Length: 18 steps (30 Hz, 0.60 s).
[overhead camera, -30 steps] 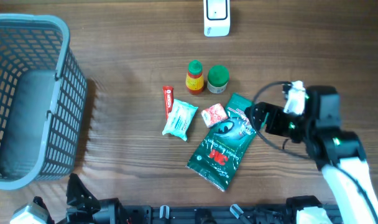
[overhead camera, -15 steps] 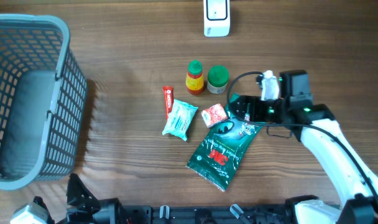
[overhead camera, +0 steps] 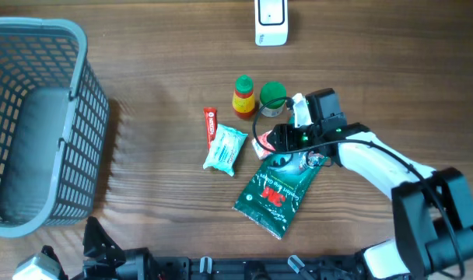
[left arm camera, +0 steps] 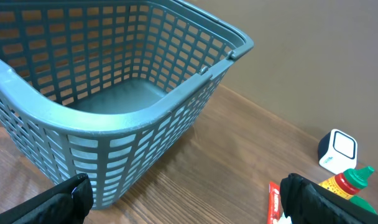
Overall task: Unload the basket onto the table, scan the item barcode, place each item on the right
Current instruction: 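Reach the right gripper toward the red-white tissue pack and grasp it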
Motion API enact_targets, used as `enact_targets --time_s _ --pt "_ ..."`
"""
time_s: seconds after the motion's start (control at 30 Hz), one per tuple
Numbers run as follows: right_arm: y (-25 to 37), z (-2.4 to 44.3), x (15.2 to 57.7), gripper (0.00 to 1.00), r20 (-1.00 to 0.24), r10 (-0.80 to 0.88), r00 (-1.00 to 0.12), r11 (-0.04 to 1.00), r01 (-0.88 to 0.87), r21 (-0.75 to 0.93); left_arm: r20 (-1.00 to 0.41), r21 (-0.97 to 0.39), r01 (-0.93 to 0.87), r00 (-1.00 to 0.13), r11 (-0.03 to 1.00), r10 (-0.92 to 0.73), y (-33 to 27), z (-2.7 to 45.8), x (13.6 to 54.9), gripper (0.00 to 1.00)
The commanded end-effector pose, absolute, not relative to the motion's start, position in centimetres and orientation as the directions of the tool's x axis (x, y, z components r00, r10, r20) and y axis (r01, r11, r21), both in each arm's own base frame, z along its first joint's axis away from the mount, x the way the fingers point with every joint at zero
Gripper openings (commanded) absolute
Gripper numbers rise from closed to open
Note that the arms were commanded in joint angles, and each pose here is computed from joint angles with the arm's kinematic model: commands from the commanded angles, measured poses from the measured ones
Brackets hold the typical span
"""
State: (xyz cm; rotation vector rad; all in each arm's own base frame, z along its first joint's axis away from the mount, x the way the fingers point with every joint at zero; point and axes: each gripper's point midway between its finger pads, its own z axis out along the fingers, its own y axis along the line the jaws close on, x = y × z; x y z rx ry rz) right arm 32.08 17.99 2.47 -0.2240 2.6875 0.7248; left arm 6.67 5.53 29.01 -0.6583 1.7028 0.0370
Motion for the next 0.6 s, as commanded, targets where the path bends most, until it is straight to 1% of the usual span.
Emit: enact_targets --time_s 0.0,0.17,0.23,0.3,0.33,0.37,0.43,0.47,0.57 --pt "18.4 1.2 32.1 0.63 -0.342 -0.070 -0.937 0.852 -0.235 0.468 -0.910 -0.334 -0.429 -0.085 0.839 -0.406 5.4 29.1 6.7 1.00" --pt "18.6 0.4 32.3 0.56 -0.341 -0.073 -0.937 0.848 -0.238 0.474 -0.910 -0.334 -0.429 -0.085 0.839 -0.406 5.4 29.1 6.7 1.00" --pt "19.1 0.3 32.1 0.50 -0.333 -0.078 -0.940 0.831 -0.246 0.498 -0.910 -0.334 -0.429 -0.085 0.839 -0.406 5.4 29.1 6.7 1.00" --pt "19.6 0.5 31.9 0.41 -0.329 -0.083 -0.941 0.810 -0.256 0.527 -0.910 -0.334 -0.429 -0.085 0.839 -0.406 5.4 29.1 6.7 1.00" --pt "19.6 0.4 31.9 0.34 -0.329 -0.083 -0.941 0.811 -0.255 0.526 -0.910 -0.334 -0.429 -0.085 0.839 -0.406 5.4 29.1 6.7 1.00" --pt "19.6 0.4 31.9 0.24 -0.328 -0.083 -0.941 0.811 -0.255 0.526 -0.910 -0.334 -0.429 -0.085 0.839 -0.406 5.4 29.1 6.7 1.00" --pt "19.6 0.4 31.9 0.09 -0.325 -0.081 -0.942 0.811 -0.252 0.528 -0.910 -0.334 -0.429 -0.085 0.839 -0.406 5.4 29.1 6.7 1.00" --pt "19.7 0.5 31.8 0.04 -0.317 -0.076 -0.945 0.807 -0.245 0.537 -0.910 -0.334 -0.429 -0.085 0.839 -0.406 5.4 29.1 6.7 1.00" --pt "20.3 1.7 31.6 0.04 -0.250 0.012 -0.968 0.768 -0.151 0.622 -0.910 -0.334 -0.429 -0.085 0.839 -0.406 5.4 29.1 6.7 1.00"
